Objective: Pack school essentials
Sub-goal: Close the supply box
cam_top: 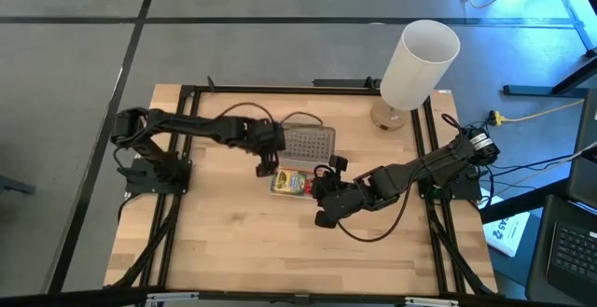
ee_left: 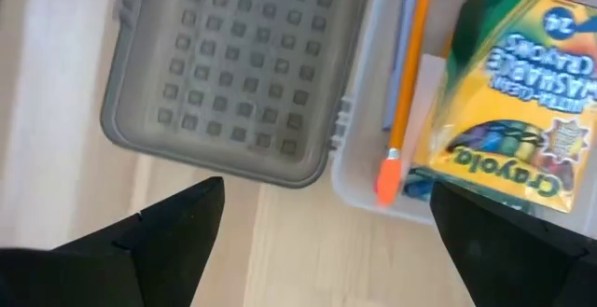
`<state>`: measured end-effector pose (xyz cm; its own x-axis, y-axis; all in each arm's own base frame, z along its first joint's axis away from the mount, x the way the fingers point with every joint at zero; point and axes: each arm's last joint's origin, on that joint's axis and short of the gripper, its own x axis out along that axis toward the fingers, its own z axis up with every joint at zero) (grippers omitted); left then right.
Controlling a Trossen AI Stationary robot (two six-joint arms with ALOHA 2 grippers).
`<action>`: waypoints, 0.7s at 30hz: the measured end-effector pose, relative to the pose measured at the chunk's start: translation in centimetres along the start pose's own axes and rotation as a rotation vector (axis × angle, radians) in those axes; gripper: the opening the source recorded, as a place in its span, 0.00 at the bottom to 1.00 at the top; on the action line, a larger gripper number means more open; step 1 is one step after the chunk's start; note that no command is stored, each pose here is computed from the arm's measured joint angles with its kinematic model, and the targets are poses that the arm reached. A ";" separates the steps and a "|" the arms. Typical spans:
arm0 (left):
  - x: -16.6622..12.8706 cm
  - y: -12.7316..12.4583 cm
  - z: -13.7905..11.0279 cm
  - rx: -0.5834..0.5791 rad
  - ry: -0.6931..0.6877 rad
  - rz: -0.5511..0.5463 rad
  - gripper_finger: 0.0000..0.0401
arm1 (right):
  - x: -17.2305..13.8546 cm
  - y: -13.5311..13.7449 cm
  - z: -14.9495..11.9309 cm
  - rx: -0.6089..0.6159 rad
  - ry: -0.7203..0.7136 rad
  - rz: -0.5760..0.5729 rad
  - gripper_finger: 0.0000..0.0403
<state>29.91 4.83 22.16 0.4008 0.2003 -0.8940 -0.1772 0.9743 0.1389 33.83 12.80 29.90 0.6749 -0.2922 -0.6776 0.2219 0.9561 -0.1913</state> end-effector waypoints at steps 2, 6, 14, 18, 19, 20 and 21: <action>0.2 1.1 -0.1 -0.035 0.008 -0.041 0.93 | 0.0 0.0 0.0 0.000 -0.001 0.000 0.31; 0.4 3.2 -0.4 -0.097 0.018 -0.076 0.93 | 0.0 0.0 0.1 0.004 -0.005 0.002 0.31; 1.6 6.7 -2.1 -0.215 -0.004 -0.232 0.93 | 0.0 0.0 0.1 0.004 -0.005 0.002 0.31; 2.3 7.9 -3.0 -0.269 -0.031 -0.285 0.93 | 0.1 -0.1 0.2 0.000 -0.017 -0.012 0.31; 2.4 8.2 -3.3 -0.282 -0.034 -0.303 0.93 | 0.1 -0.2 0.2 -0.006 -0.019 -0.014 0.31; 2.6 8.5 -3.6 -0.296 -0.038 -0.318 0.93 | 0.2 -0.3 0.3 -0.011 -0.018 -0.017 0.31; 2.8 8.8 -3.9 -0.309 -0.045 -0.326 0.93 | 0.3 -0.5 0.3 -0.010 -0.018 -0.022 0.31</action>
<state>25.96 13.57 19.26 0.5178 -0.1012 -0.8495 -0.2921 0.9124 -0.2867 34.16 12.28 30.03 0.6823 -0.3132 -0.6605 0.2298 0.9497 -0.2129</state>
